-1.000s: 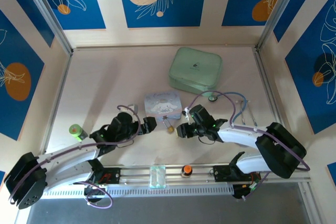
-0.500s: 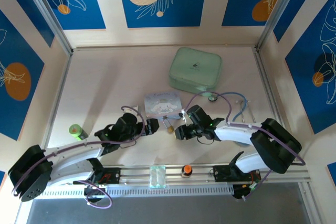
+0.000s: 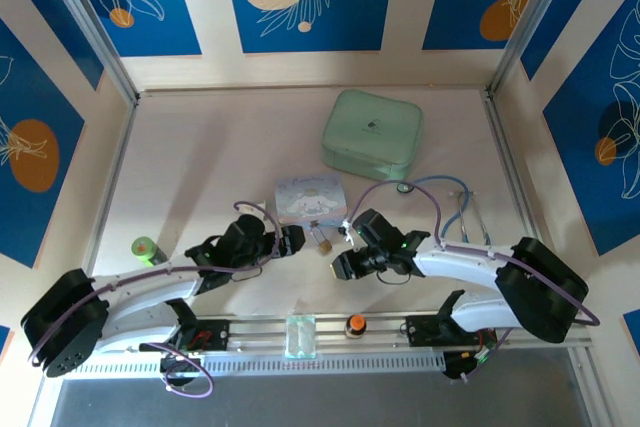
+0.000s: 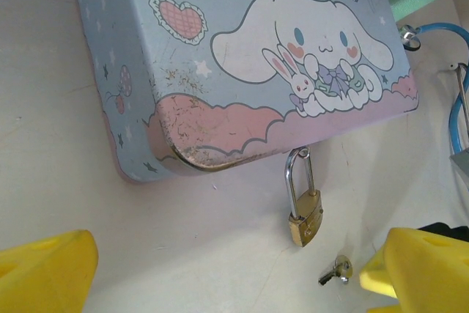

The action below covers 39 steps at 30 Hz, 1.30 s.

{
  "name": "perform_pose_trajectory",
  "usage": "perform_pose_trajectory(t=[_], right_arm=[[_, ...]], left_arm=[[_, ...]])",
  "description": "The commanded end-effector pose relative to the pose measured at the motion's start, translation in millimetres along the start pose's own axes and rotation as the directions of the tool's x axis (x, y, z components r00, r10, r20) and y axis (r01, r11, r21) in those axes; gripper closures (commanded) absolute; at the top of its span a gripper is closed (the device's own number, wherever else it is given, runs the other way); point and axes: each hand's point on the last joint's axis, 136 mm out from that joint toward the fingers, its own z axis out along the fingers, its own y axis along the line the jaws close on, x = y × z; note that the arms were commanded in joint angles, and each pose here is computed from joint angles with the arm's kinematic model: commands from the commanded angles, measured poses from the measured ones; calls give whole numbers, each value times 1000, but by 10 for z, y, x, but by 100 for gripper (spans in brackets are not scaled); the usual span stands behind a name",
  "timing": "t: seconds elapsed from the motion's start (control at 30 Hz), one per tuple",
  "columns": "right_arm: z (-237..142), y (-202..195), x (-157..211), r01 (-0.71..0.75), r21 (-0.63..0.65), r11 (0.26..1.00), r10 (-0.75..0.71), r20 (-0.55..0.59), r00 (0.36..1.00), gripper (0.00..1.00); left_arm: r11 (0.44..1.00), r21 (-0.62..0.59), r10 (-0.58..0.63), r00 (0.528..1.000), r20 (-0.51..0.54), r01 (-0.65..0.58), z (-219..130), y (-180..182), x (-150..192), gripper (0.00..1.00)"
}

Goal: Unlock the padlock with the key

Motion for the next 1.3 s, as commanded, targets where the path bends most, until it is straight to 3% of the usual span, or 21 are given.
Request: perform_pose_trajectory(t=[0.0,0.1,0.2,0.53,0.9,1.27], right_arm=[[-42,-85,143,-20,44,999,21,-32,999,61],[-89,-232,26,-47,124,991,45,16,999,60],[-93,-279,-92,-25,178,984,20,31,999,47],[137,-143,-181,134,199,971,-125,-57,990,46],[341,-61,-84,246,232,941,-219,-135,966,49],[538,0,25,274,209,939,-238,-183,954,65]], left_arm=[[1000,26,12,1000,27,-13,-2,-124,-83,1],[1000,27,11,1000,26,-12,2,-130,-82,1],[1000,28,12,1000,25,-12,4,-136,-86,1],[1000,22,8,1000,26,-8,-5,-123,-87,1],[1000,13,5,1000,19,-5,26,-111,-73,1],[1000,-4,1,1000,23,-1,30,-53,-55,1]])
